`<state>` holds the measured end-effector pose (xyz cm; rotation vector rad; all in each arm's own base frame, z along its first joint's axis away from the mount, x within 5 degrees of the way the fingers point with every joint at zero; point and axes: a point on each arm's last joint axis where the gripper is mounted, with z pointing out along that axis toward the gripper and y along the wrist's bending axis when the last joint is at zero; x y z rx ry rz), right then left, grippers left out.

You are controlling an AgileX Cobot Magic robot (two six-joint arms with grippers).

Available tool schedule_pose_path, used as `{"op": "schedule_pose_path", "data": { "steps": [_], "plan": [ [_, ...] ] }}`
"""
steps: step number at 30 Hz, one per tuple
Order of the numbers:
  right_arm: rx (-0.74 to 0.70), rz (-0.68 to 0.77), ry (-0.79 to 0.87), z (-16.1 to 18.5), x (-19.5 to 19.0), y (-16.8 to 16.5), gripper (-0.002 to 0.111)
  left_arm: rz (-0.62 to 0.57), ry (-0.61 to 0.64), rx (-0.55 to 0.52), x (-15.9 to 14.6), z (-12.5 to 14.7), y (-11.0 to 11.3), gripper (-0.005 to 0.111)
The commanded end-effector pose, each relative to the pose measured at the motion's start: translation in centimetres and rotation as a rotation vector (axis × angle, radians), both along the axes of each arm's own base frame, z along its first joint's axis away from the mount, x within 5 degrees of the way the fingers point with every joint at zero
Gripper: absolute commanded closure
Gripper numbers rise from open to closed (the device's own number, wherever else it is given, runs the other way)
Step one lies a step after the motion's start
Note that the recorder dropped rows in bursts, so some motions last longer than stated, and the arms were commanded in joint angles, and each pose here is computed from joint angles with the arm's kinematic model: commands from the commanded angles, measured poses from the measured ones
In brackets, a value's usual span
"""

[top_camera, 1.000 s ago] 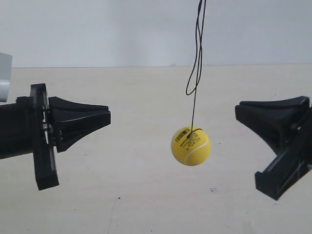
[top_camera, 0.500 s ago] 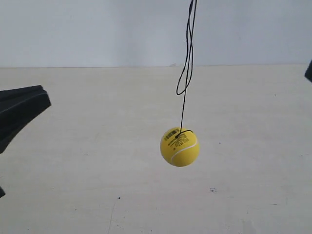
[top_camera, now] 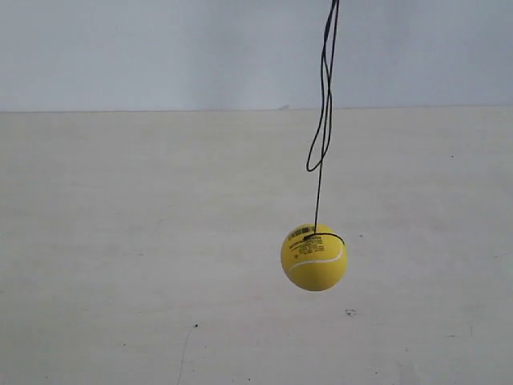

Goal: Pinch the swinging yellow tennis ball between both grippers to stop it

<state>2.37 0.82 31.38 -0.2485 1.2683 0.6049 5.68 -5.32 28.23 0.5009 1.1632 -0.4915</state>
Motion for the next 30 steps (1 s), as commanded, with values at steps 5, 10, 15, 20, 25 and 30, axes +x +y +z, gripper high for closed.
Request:
{"op": "schedule_pose_path", "data": {
  "steps": [5,10,15,20,25,30],
  "plan": [
    [0.011,-0.013,0.083,-0.7,0.2,-0.2,0.108,-0.020,-0.093,-0.098,-2.5,0.7,0.6,0.102],
    [0.007,-0.022,0.101,-0.9,0.3,-0.2,0.108,-0.035,-0.179,-0.111,-3.9,1.0,0.7,0.102],
    [-0.004,-0.038,0.129,-1.1,0.4,-0.3,0.108,-0.090,-0.240,-0.161,-4.9,1.5,0.7,0.102],
    [-0.005,-0.039,0.130,-1.1,0.4,-0.3,0.108,-0.182,-0.302,-0.178,-5.8,1.8,0.4,0.102],
    [-0.005,-0.039,0.130,-1.1,0.4,-0.3,0.108,-0.220,-0.331,-0.174,-6.2,1.9,0.2,0.102],
    [-0.005,-0.039,0.130,-1.1,0.4,-0.3,0.108,-0.219,-0.330,-0.174,-6.1,1.9,0.2,0.102]
  ]
}}
